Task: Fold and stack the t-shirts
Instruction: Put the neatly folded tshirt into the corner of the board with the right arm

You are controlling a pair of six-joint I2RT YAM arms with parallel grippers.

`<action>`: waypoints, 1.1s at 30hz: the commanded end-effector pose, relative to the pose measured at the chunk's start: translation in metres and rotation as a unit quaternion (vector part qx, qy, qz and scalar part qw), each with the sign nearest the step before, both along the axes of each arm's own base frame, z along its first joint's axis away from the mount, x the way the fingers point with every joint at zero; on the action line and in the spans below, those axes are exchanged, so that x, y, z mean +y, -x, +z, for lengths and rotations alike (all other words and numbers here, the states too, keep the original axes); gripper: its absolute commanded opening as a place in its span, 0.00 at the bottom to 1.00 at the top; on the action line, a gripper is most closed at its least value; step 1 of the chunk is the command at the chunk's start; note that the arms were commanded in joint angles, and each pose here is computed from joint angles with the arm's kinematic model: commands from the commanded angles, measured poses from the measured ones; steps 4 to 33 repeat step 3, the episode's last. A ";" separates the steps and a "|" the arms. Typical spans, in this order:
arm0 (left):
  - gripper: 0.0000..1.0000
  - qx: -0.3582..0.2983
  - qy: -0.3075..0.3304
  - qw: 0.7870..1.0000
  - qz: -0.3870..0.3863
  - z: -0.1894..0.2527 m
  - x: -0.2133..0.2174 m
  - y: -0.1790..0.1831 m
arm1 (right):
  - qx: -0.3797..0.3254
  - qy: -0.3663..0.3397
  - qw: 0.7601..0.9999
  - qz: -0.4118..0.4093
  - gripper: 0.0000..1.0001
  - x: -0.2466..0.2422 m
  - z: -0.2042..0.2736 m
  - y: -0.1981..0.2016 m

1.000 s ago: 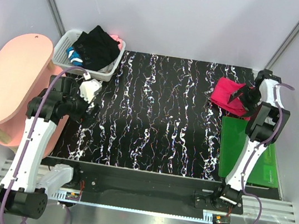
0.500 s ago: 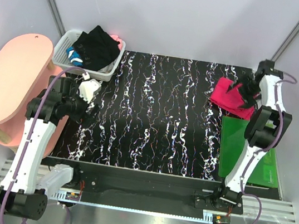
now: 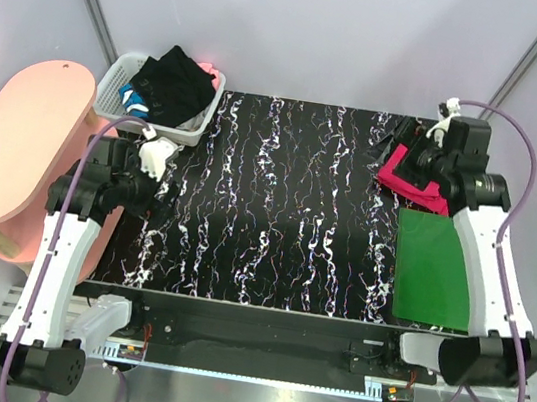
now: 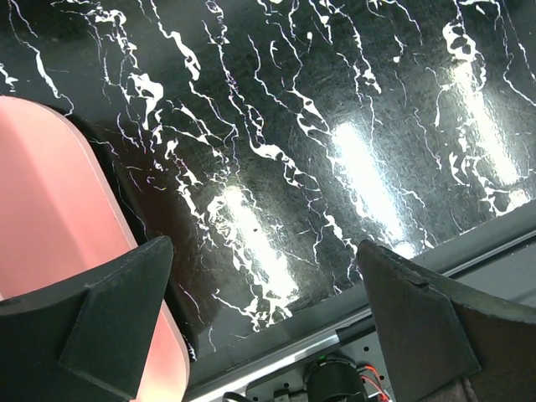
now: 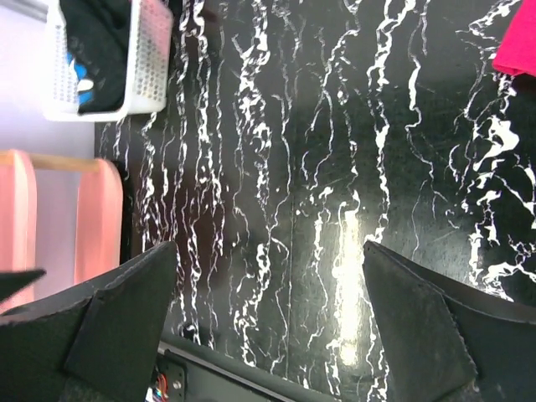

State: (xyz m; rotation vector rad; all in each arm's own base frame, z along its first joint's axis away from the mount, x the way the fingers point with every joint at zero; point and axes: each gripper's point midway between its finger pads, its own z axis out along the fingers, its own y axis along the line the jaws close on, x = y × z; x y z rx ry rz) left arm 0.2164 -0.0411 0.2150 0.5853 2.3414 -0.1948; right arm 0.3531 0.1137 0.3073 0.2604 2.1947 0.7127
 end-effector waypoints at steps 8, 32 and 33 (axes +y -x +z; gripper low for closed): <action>0.99 -0.035 -0.001 0.999 0.033 0.010 0.007 -0.011 | -0.035 0.003 0.998 0.045 1.00 0.010 -0.002 0.021; 0.99 -0.035 -0.001 0.999 0.033 0.010 0.007 -0.011 | -0.035 0.003 0.998 0.045 1.00 0.010 -0.002 0.021; 0.99 -0.035 -0.001 0.999 0.033 0.010 0.007 -0.011 | -0.035 0.003 0.998 0.045 1.00 0.010 -0.002 0.021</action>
